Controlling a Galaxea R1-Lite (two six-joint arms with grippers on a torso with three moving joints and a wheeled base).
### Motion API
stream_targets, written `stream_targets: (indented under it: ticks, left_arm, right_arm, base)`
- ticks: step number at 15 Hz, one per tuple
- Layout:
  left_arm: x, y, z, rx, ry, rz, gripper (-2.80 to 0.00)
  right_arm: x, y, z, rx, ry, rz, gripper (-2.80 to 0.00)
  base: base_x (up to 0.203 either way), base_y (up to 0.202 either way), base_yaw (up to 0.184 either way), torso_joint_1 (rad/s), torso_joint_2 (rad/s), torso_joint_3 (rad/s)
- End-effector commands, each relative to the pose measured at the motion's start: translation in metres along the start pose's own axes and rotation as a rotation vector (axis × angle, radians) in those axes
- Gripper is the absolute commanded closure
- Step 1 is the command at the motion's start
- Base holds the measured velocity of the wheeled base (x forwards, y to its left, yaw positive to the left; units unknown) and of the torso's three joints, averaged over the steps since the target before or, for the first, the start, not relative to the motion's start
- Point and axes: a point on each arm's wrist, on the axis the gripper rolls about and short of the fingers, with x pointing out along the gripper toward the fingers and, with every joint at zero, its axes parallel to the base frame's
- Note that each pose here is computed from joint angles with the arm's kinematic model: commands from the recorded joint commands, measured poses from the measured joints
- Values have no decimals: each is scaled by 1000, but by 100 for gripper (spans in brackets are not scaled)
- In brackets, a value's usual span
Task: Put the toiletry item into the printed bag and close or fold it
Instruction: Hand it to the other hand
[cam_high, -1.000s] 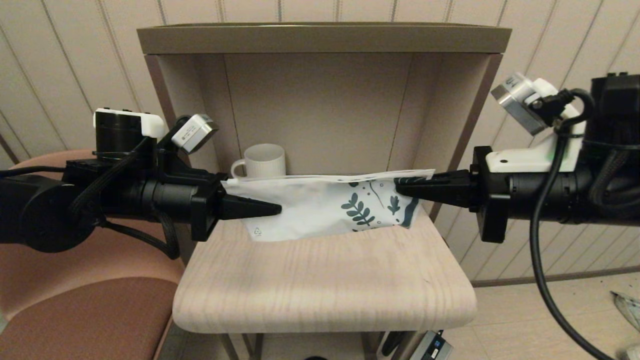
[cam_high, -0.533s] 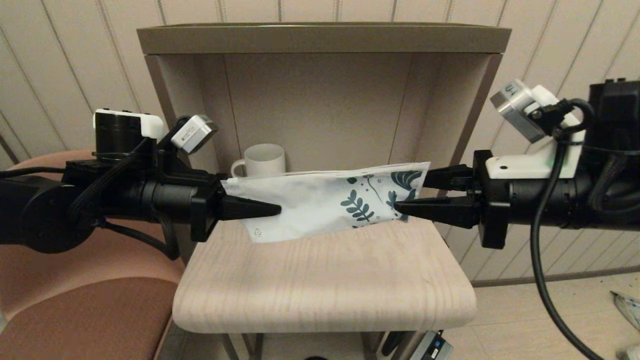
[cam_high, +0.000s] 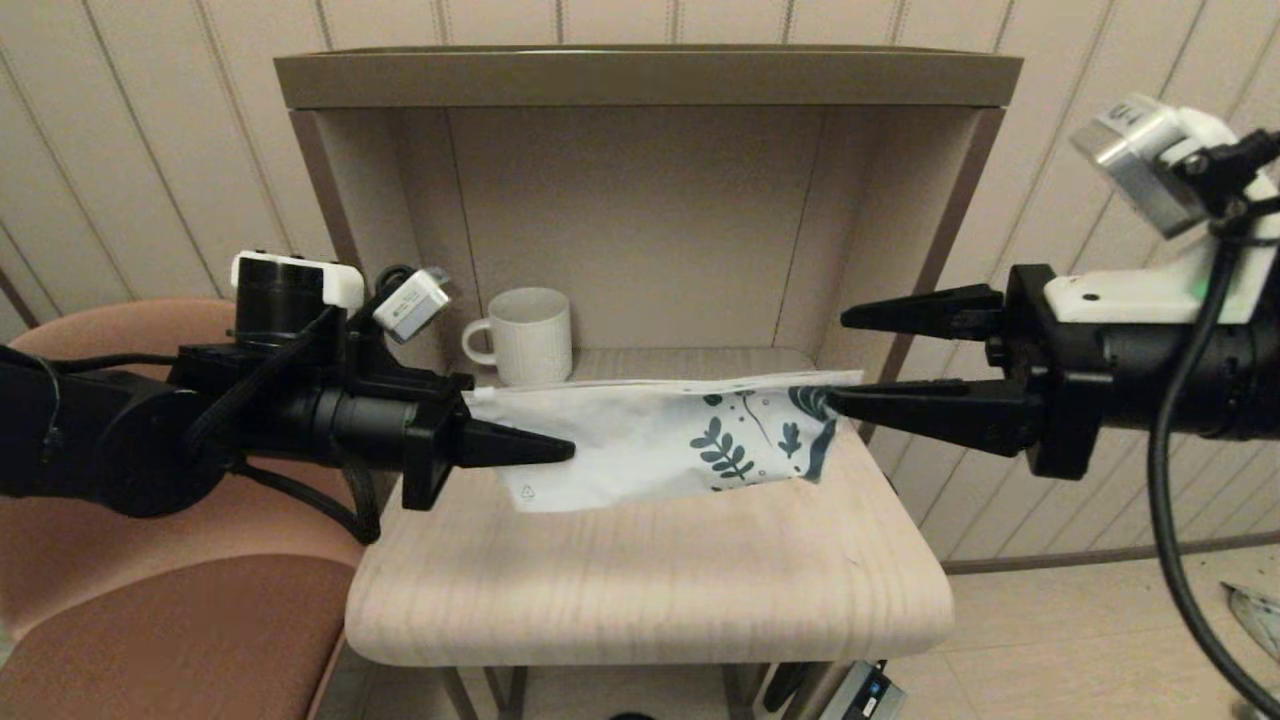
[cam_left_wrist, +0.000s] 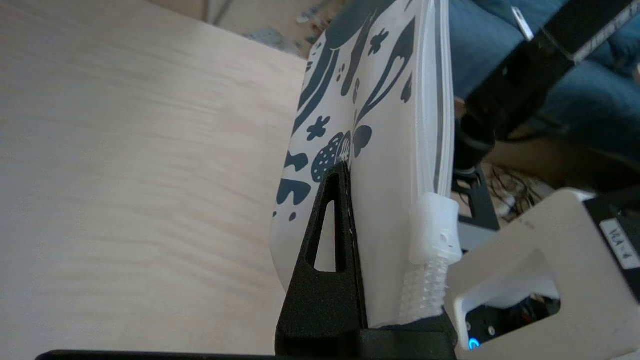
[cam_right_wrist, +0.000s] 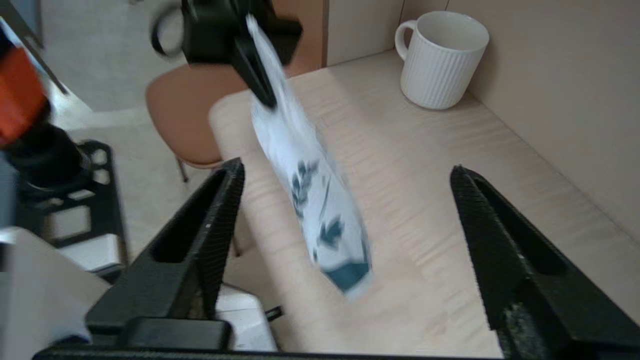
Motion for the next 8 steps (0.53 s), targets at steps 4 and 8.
stream_targets:
  ticks: [4, 8]
  left_arm:
    - [16, 0, -5, -4, 22, -37, 0]
    - [27, 1, 4, 6, 32, -36, 0]
  right_arm:
    - [7, -11, 26, 153, -5, -29, -280]
    - [29, -24, 39, 212, 87, -43, -280]
  base:
    - [0, 0, 0, 0, 0, 0]
    - [0, 0, 0, 0, 0, 0]
